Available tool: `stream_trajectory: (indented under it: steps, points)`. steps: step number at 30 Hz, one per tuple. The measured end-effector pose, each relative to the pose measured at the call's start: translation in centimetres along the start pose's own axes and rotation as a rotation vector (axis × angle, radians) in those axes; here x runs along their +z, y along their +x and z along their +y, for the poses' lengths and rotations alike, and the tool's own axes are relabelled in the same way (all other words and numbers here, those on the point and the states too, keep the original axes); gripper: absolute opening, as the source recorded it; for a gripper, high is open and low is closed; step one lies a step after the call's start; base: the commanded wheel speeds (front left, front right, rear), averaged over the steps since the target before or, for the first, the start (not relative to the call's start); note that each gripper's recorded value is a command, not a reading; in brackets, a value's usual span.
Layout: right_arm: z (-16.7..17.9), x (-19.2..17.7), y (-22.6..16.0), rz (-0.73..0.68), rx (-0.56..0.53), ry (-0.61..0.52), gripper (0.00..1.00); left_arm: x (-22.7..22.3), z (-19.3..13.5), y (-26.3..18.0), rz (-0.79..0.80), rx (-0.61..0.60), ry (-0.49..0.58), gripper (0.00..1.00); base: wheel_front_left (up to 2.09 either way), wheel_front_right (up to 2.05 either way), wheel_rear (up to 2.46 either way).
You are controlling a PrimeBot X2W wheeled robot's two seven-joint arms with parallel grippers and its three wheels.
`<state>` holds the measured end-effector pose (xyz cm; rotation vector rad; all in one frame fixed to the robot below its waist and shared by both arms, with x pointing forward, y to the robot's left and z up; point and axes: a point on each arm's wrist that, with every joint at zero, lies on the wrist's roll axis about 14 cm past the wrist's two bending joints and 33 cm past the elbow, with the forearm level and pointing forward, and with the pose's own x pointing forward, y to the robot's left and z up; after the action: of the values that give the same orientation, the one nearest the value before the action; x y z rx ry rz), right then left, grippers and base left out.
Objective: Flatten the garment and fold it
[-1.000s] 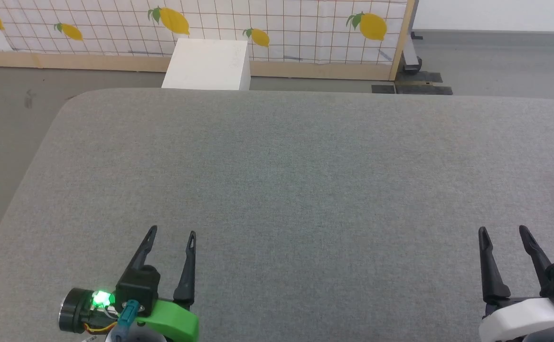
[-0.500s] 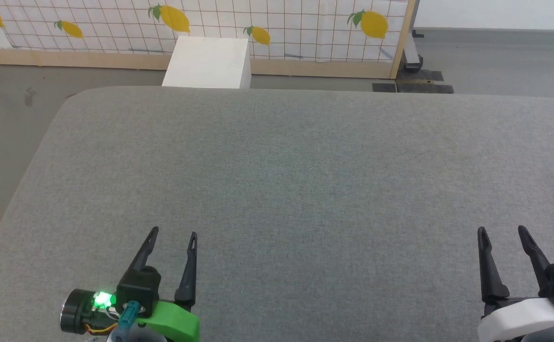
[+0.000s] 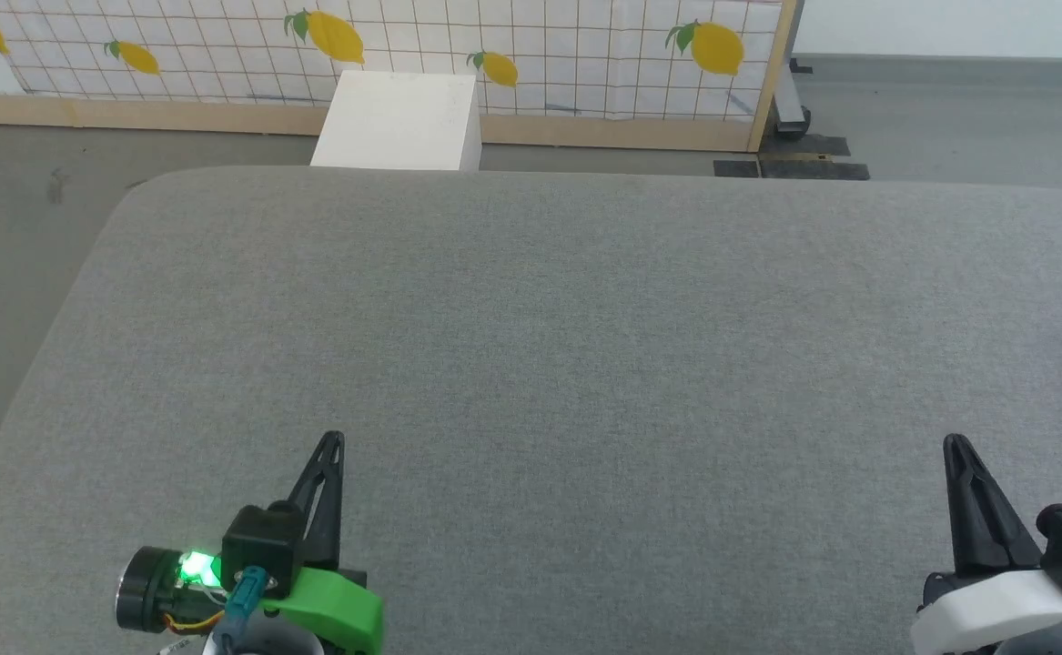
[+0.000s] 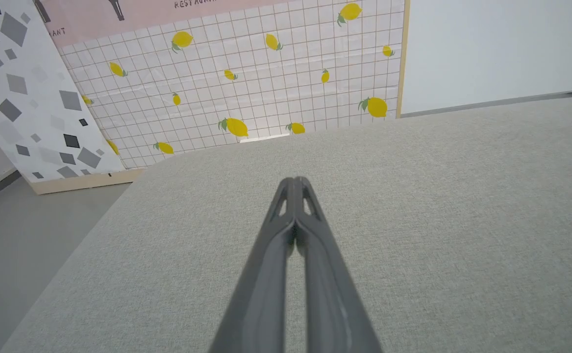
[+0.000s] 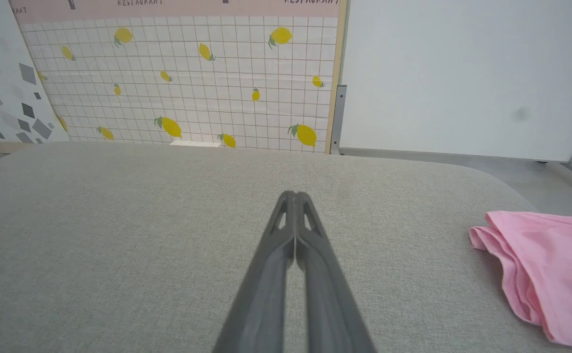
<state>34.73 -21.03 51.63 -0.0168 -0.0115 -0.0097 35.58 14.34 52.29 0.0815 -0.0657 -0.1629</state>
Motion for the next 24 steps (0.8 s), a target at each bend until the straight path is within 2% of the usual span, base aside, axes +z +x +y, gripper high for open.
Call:
stream_trajectory:
  steps: [24]
  points:
    - [0.94,-0.14,0.26,0.012,0.027,0.005,0.00,1.03,0.55,0.90,-0.024,0.027,-0.010,0.00,0.00,0.00,0.00]
